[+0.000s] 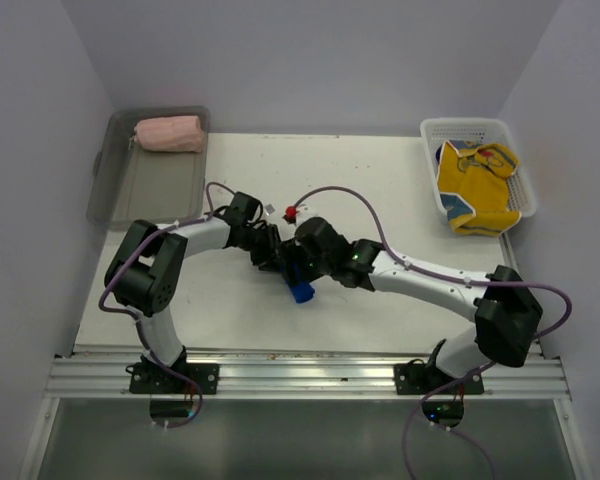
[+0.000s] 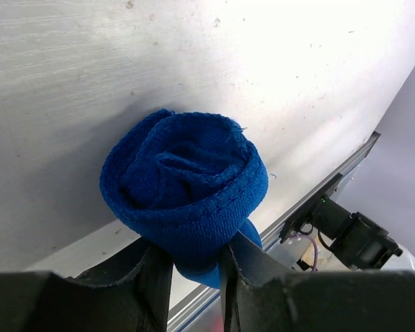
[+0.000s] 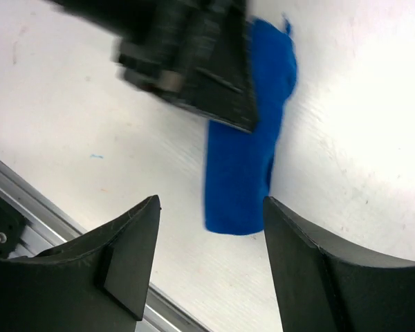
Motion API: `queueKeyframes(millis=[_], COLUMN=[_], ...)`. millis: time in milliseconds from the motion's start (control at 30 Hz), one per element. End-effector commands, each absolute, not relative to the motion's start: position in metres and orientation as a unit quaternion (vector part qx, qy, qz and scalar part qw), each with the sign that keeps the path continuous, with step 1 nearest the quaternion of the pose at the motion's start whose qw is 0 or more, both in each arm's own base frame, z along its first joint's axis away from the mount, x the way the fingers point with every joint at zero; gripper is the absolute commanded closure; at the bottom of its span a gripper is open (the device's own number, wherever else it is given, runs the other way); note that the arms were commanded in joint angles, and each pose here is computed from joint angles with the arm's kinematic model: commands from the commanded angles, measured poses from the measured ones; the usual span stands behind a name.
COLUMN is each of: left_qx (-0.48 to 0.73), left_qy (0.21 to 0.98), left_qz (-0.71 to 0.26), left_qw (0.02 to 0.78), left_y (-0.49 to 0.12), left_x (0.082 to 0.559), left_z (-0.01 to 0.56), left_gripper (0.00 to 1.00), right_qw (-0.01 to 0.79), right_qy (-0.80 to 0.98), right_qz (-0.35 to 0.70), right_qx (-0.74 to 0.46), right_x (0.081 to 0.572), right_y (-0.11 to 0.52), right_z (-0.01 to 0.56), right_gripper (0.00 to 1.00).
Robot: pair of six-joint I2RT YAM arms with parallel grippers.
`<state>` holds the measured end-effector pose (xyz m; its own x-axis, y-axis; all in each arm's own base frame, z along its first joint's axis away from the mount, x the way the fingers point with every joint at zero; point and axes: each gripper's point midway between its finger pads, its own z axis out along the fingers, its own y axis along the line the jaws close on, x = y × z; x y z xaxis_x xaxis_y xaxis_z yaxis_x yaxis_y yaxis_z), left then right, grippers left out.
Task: Roll the towels
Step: Roll the towel
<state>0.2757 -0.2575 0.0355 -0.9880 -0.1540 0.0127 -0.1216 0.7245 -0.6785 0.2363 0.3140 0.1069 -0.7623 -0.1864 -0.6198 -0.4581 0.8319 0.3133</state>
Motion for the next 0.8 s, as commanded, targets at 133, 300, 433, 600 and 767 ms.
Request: queueKeyframes(millis=[133,300,433,600,767], left_qx=[-0.085,-0.084,-0.083,-0.083,-0.081], left_qy=[0.933,0.936,0.937,0.937,0.936], left_qz=[-0.349,-0.340,-0.337,-0.339,-0.340], left_qw=[0.034,0.030,0.026,0.028,0.029], left_y=[-0.257,-0.254,-0.253,-0.252,-0.252], left_x=[0.282,0.280,0.278,0.276,0.274], left_z=[0.053,0.051,0.049,0.051,0.053], left_gripper=[0.68,0.67,0.66,0.47,0.24], right_qw=[0.361,0.360,0.360,0.360,0.357], right_qy=[0.874,0.866,0.863,0.863,0.877], right_qz=[-0.016,-0.061,-0.063,-0.068,-0.004], right_qx=[-0.324,-0.342,-0.348,-0.346,-0.321], right_x=[0.229,0.232,0.233,0.232,0.229], right_y=[0.312,0.323,0.327,0.324,0.328], right_z=[0.099,0.065,0.057,0.055,0.061], right_gripper=[0.35,0.36,0.39,0.64,0.84])
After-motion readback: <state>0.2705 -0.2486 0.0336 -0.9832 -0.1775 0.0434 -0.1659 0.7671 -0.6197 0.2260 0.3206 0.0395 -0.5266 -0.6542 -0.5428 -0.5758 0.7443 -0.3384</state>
